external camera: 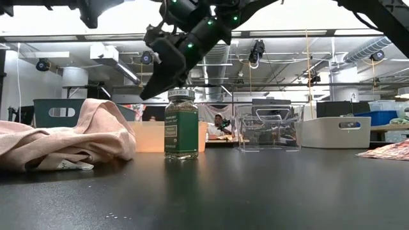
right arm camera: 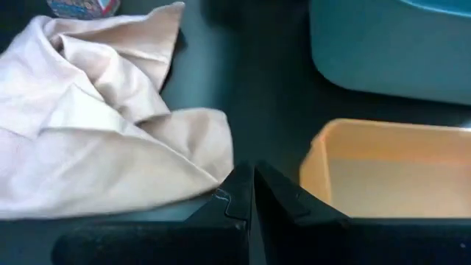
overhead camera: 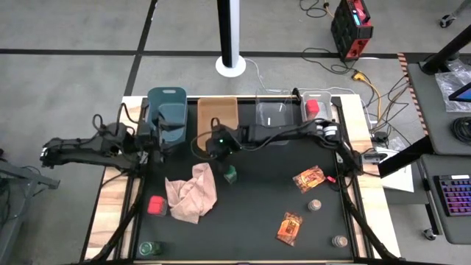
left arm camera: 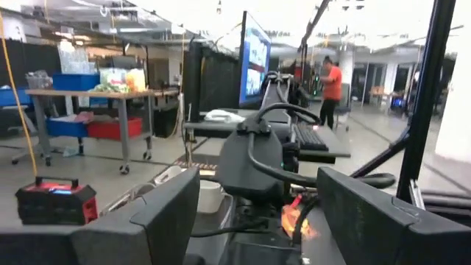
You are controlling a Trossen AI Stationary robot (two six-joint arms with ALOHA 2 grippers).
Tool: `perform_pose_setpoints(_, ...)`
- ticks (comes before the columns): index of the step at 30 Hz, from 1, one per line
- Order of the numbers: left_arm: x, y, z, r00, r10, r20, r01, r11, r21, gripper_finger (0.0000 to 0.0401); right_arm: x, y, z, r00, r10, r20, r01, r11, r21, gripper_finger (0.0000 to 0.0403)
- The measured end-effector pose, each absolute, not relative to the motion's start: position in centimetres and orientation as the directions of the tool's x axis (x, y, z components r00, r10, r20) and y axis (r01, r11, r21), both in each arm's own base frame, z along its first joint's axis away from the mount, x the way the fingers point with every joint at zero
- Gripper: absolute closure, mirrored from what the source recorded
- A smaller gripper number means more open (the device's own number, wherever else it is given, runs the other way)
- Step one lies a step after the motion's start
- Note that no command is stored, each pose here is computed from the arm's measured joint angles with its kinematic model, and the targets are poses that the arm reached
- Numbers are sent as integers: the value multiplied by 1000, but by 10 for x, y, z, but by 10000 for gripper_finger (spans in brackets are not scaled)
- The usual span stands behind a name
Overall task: Sort spices by type
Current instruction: Adjust the bins
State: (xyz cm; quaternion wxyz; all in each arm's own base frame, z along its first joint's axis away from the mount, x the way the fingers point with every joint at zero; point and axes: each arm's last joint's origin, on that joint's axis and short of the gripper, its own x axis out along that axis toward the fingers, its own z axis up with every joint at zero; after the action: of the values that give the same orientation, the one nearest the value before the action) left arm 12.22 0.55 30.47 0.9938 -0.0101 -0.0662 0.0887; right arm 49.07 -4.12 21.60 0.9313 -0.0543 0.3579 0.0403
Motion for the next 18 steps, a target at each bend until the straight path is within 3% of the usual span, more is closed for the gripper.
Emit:
perform_pose_setpoints(7, 122, 5, 315, 974, 179, 138, -179, 984, -8, 142, 498, -50, 198, 737, -73, -672, -2, 994, -110, 394)
perform_pose_setpoints(18, 127, 8, 311, 964, 250, 96, -251, 968, -3, 142, 494, -70, 190, 692, -98, -715, 42, 995, -96, 394)
